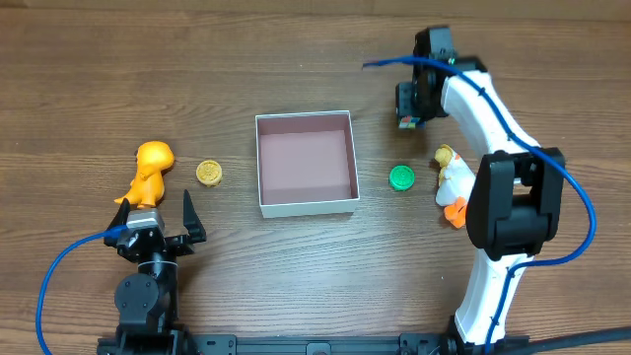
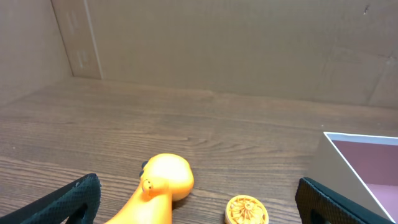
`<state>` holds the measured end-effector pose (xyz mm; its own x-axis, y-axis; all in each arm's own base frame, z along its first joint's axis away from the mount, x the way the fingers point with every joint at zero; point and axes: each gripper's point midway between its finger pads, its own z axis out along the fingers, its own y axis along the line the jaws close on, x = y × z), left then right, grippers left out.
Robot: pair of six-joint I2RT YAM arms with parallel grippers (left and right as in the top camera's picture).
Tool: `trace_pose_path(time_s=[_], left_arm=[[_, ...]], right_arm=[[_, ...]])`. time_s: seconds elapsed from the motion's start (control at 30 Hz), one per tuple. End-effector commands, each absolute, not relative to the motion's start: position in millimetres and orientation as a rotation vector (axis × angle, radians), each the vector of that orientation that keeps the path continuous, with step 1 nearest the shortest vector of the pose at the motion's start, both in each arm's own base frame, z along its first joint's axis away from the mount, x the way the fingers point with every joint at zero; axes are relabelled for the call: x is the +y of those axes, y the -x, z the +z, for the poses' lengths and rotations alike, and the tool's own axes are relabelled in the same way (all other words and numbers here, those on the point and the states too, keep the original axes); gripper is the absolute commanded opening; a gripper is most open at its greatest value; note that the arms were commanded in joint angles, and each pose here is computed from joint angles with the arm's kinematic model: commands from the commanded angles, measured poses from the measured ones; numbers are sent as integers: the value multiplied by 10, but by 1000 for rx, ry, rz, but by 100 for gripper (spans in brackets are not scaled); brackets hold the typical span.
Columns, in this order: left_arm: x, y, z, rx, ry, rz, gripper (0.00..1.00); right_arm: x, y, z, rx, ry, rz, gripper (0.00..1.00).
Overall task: Pack container
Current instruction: 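Lift the cube and carry it left over the white box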
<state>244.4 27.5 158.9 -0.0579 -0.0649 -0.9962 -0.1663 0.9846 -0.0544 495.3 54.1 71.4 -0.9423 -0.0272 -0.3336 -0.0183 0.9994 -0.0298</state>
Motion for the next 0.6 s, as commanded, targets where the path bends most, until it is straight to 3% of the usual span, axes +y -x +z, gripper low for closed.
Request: trace_pose_path(time_s=[0.0,0.3,0.57], left_arm=[[284,-2443,1582,1632,160,105,100],[284,-2443,1582,1632,160,105,100],[284,-2443,1582,1632,160,105,100]], right_arm=[[583,-5230,1407,2669,13,-20,32],[751,-5016,2360,2633,-115,69,32],[1221,-4583,2659,2684,-124,124,32]])
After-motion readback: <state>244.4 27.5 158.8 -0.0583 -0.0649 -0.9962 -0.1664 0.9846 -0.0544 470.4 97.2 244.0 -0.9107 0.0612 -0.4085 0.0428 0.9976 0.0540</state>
